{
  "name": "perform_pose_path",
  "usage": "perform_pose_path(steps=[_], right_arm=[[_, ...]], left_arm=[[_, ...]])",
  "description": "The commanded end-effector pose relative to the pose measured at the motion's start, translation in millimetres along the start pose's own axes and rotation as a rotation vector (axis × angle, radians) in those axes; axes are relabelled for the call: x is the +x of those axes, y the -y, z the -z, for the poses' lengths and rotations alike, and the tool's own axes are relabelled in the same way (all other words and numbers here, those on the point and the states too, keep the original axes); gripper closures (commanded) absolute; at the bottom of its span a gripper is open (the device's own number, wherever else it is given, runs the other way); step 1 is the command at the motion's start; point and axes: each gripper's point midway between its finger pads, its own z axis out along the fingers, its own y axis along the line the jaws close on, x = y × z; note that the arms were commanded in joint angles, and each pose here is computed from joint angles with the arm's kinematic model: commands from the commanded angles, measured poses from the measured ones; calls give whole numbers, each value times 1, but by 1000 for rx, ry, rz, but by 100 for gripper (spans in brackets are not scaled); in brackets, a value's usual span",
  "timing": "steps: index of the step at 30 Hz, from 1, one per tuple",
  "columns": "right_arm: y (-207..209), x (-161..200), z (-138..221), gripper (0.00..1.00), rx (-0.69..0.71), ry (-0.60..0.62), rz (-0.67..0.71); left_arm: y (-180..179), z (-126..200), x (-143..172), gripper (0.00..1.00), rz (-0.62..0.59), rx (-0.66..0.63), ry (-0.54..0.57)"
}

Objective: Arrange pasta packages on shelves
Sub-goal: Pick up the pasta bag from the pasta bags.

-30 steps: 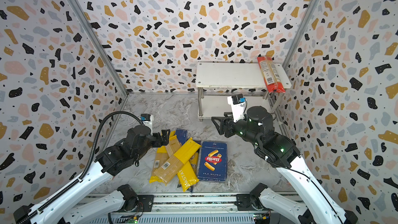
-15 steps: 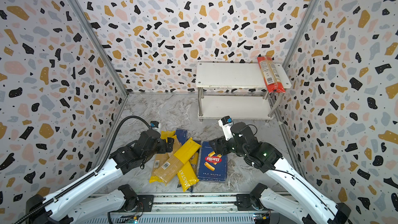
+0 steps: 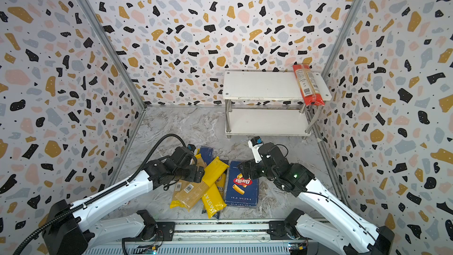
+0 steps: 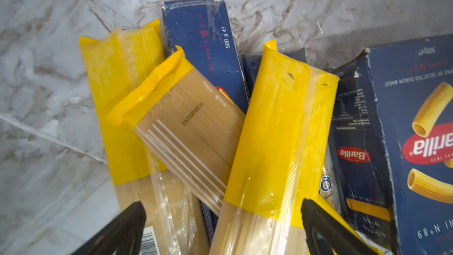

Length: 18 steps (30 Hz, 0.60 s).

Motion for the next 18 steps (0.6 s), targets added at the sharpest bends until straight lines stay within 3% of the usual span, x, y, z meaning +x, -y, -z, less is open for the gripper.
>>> perform_pose_path(steps=[1, 11, 18], right_arm=[[5, -1, 4, 13, 21, 18, 14], [15, -3, 20, 11, 12, 53, -11], [24, -2, 32, 11, 22, 67, -8]], left_arm=[[16, 9, 9, 1, -90, 56, -49], [35, -13, 46, 1, -267, -9, -207], [34, -18, 54, 1, -268, -46, -242]])
